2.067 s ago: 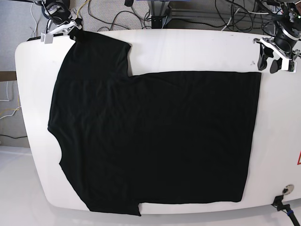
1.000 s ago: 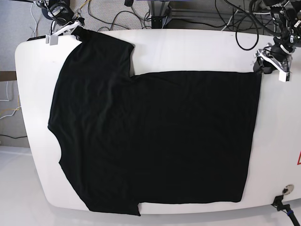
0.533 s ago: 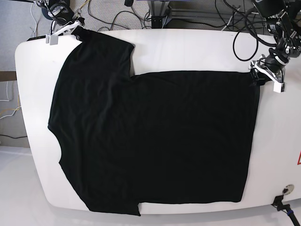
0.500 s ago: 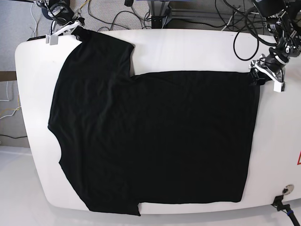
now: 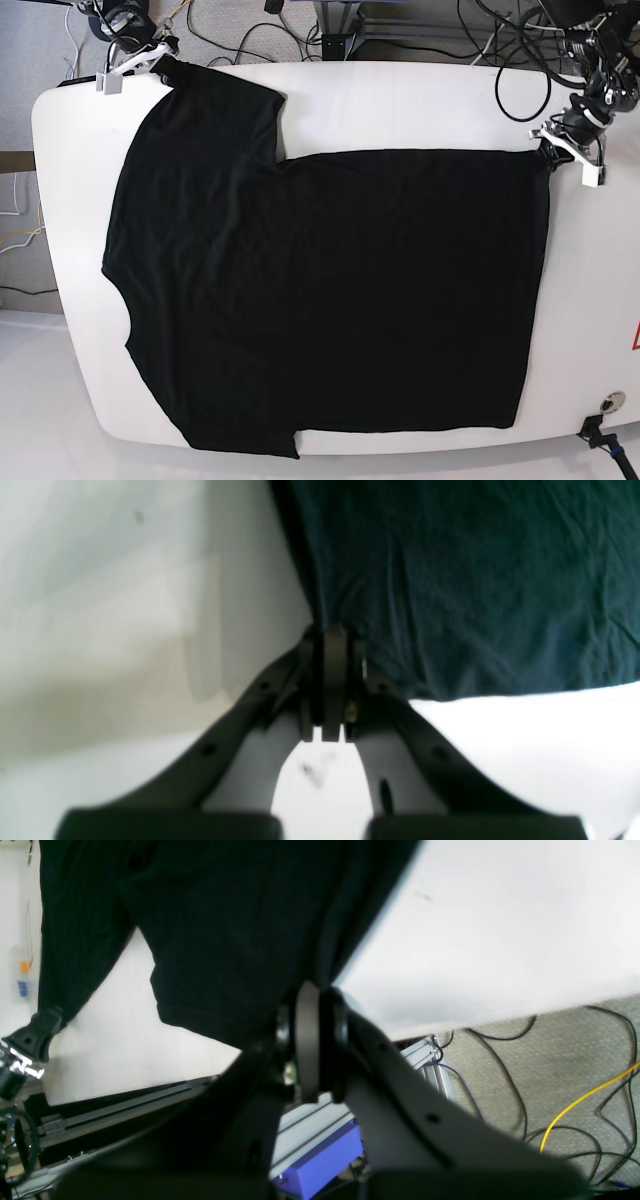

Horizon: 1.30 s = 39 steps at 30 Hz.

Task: Fold the T-shirt properly
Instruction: 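Lift the shoulder edge with both grippers and pull it toward the arms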

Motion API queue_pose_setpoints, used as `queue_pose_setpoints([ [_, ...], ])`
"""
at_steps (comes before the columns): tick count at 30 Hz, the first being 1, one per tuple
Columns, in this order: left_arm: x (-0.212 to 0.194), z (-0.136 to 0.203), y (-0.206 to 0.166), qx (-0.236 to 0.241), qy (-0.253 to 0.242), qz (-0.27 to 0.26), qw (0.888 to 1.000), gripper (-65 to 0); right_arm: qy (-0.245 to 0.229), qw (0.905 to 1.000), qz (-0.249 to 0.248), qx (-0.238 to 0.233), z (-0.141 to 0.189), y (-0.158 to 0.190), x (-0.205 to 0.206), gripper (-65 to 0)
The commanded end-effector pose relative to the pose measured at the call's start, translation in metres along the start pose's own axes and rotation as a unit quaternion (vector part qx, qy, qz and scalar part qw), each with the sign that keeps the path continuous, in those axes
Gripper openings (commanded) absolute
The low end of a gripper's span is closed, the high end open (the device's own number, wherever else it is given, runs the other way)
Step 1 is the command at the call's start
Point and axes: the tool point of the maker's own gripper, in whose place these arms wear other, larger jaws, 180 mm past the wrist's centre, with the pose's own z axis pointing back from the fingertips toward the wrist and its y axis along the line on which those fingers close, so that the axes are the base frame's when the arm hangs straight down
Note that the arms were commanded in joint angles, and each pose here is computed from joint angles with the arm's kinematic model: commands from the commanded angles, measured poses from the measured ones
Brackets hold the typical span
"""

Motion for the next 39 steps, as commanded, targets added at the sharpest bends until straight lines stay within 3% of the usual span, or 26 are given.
queue_pose_setpoints([
  [1,-0.012,0.007,0.01,0.018,0.033,-0.012,0.999,-65.0,0.001,0.9999,0.011,-0.011,0.014,-0.008,-0.002,-65.0],
  [6,-0.047,0.025,0.016,0.028,0.07,-0.007,0.997,-65.0,-0.009,0.9996,0.018,-0.02,0.033,-0.009,-0.007,-65.0],
  [15,-0.092,0.089,-0.001,0.04,0.134,-0.069,0.988,-65.0,0.013,0.9987,0.046,-0.019,0.073,0.025,-0.034,-65.0],
  [20,-0.071,0.109,-0.003,0.062,0.107,-0.094,0.988,-65.0,0.012,0.9975,0.068,-0.009,0.083,0.042,-0.031,-65.0],
  [28,0.017,0.07,-0.035,0.032,-0.003,-0.149,0.988,-65.0,-0.049,0.9897,0.13,0.036,0.065,0.059,0.027,-65.0],
  [33,0.043,0.052,-0.041,0.026,-0.011,-0.159,0.987,-65.0,-0.091,0.9795,0.155,0.091,0.053,0.084,0.072,-65.0],
  [39,0.057,0.032,-0.037,0.018,-0.031,-0.125,0.991,-65.0,-0.112,0.9658,0.199,0.123,0.028,0.111,0.119,-65.0],
])
